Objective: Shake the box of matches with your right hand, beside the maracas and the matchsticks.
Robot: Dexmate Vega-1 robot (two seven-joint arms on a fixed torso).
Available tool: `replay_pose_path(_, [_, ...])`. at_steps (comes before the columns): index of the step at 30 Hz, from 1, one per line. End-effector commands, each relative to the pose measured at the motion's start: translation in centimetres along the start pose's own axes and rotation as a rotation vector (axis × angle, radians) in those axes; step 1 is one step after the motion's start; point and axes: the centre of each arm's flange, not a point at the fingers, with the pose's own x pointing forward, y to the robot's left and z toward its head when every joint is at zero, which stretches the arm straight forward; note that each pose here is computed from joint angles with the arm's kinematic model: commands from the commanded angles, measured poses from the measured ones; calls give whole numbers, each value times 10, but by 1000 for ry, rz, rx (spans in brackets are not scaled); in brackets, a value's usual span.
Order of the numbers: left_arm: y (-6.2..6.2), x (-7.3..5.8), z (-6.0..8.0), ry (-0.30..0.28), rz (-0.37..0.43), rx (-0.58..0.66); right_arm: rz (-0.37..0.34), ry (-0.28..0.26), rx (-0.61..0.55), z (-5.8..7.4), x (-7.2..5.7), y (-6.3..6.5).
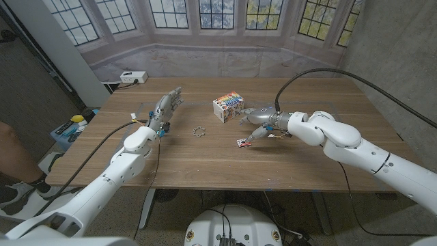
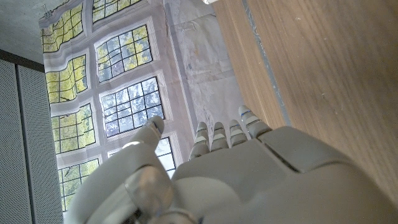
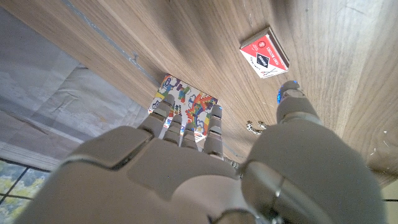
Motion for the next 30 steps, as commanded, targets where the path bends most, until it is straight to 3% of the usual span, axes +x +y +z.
replay_pose_path(1, [1,-1,2,-7,4,7,-13,17,-5,10,3,9])
replay_pose_path(16, [0,-4,2,-7,3,7,-25,21,-14,21,6,17])
replay_pose_path(30, [-3,-6,2,-8,-10,16,-35,35,-3,20,10,23])
